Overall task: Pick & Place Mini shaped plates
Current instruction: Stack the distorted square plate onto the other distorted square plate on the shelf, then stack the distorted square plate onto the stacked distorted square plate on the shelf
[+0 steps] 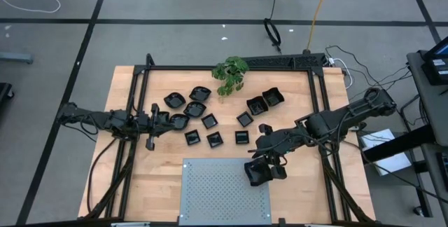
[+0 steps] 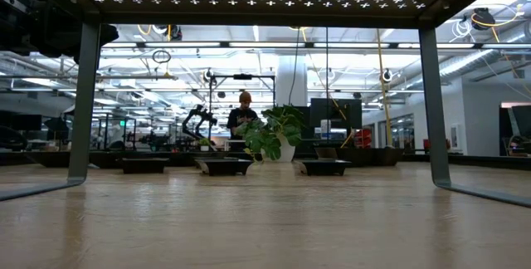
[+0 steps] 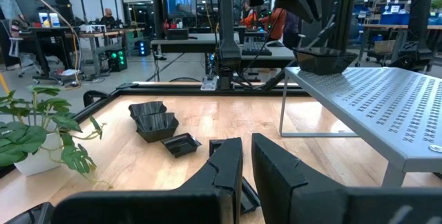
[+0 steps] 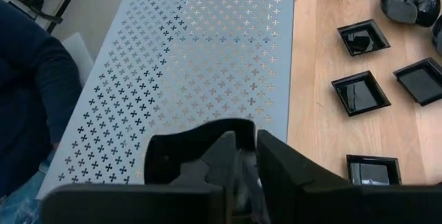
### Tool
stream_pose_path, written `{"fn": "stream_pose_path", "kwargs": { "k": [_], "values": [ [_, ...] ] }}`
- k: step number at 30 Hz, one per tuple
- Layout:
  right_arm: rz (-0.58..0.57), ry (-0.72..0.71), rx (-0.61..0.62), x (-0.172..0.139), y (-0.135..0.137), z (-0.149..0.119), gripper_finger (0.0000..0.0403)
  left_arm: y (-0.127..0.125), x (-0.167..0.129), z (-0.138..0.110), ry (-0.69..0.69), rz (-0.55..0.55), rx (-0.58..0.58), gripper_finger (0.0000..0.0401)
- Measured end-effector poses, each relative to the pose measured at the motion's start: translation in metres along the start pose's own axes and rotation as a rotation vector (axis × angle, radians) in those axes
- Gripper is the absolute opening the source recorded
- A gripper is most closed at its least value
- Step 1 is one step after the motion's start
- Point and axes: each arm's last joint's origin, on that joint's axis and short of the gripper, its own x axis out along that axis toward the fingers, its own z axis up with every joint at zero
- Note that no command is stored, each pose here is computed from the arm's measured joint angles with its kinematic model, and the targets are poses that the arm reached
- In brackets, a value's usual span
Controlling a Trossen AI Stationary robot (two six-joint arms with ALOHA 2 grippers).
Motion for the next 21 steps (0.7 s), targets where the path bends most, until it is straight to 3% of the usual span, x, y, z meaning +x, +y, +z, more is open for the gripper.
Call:
{"fn": "stream_pose_path", "kwargs": {
  "k": [7,11,15,21],
  "values": [
    [-0.003,-0.013,-0.052,0.000,0.000,0.001,0.0099,0.000,0.000,0.000,0.000,0.000,0.000,0.0035],
    [-0.075,-0.010,-0.071,-0.006,-0.003,-0.001,0.0115,0.000,0.000,0.000,0.000,0.000,0.000,0.0035],
    [-0.269,-0.003,-0.054,-0.022,-0.014,-0.007,0.0126,0.000,0.000,0.000,0.000,0.000,0.000,0.0035],
    [-0.600,-0.071,0.099,-0.049,-0.036,-0.012,0.0139,0.000,0.000,0.000,0.000,0.000,0.000,0.0035]
  ]
}}
